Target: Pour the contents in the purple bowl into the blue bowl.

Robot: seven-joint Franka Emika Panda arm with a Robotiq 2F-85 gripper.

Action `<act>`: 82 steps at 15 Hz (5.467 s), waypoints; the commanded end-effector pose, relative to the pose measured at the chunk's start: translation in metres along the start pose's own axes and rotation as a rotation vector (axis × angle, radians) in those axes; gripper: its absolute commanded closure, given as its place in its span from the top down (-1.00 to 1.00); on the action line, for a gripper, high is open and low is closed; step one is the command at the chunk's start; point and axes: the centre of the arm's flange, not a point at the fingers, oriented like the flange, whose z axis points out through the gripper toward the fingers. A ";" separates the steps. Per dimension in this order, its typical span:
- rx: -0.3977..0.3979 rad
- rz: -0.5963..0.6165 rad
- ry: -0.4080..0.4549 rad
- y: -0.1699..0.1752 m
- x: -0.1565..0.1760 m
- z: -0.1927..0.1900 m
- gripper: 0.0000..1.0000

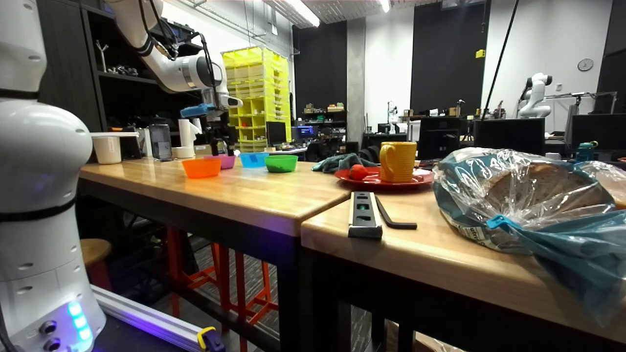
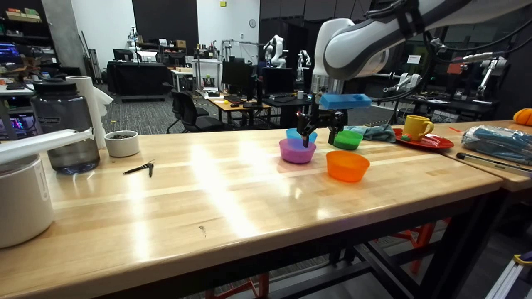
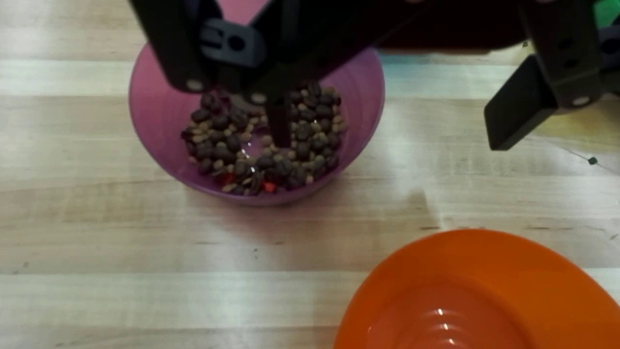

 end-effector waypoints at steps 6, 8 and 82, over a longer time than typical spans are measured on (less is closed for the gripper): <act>-0.044 0.015 0.003 -0.005 0.012 0.018 0.31; -0.045 0.014 -0.001 -0.006 0.012 0.019 0.00; -0.409 0.165 0.111 0.025 0.086 -0.114 -0.98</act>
